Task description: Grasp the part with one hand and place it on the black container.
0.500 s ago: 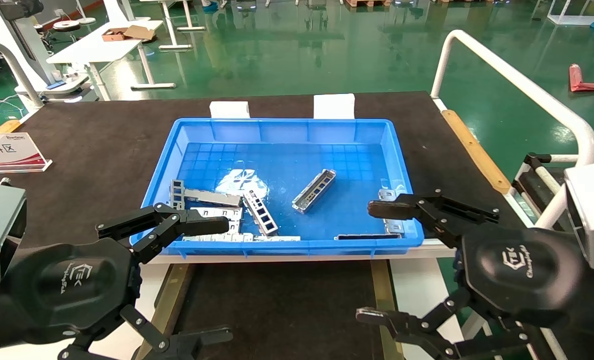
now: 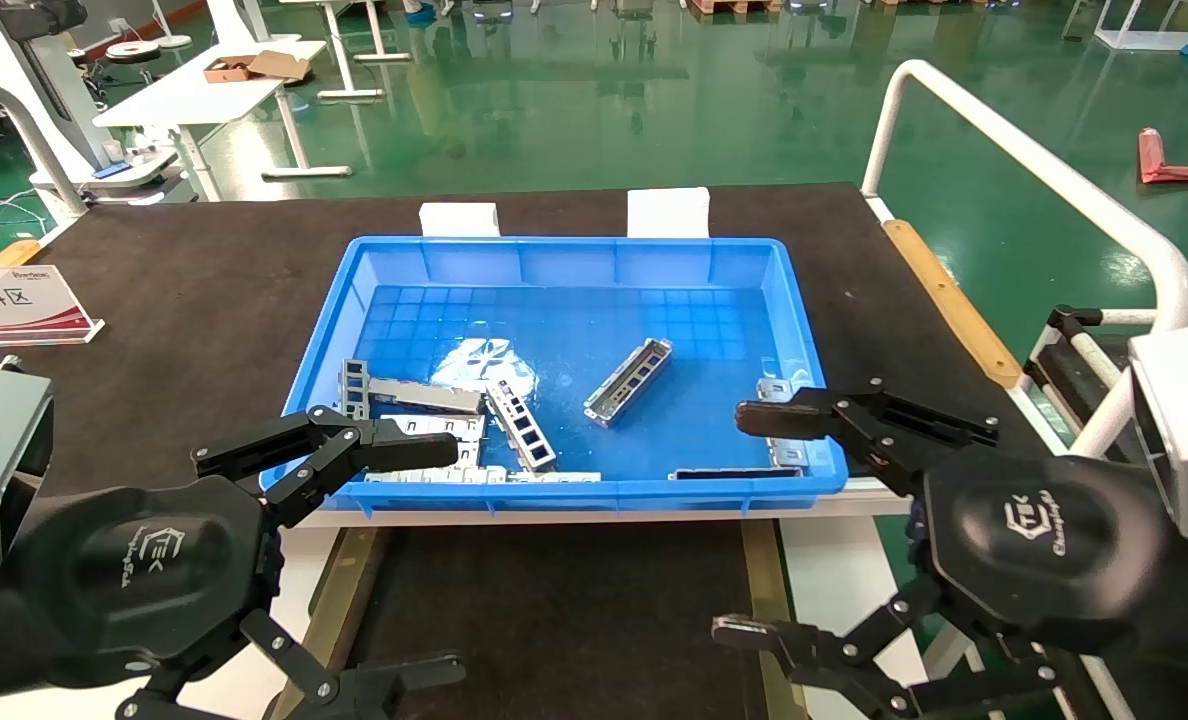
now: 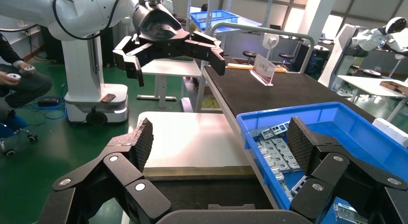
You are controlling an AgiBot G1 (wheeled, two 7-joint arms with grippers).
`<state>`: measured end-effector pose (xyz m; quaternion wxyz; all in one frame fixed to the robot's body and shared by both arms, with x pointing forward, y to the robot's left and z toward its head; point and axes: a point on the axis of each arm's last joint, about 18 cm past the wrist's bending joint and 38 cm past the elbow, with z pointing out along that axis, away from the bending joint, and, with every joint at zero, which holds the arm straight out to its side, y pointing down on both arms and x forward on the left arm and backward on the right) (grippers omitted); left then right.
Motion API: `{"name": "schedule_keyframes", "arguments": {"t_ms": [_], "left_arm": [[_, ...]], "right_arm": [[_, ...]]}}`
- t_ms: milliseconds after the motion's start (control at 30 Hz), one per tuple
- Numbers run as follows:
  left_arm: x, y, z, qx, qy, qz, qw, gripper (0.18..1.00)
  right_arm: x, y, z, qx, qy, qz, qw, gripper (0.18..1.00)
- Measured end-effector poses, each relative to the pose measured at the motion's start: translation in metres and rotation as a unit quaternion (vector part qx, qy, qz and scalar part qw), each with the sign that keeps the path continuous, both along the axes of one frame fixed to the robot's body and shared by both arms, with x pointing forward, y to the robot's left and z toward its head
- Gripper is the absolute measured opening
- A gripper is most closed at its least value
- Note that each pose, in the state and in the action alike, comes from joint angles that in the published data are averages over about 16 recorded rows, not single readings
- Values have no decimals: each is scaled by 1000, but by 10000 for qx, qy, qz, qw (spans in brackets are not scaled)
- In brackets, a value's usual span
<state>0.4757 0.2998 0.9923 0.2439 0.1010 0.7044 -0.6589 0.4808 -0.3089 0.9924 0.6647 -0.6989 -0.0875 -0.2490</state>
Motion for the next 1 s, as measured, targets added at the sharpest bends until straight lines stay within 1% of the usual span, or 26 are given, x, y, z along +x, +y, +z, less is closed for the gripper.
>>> {"name": "schedule_keyframes", "arguments": {"t_ms": [1000], "left_arm": [[0,0,0,1,1,0,10000,1001]], "right_arm": [[0,0,0,0,0,0,10000,1001]]}}
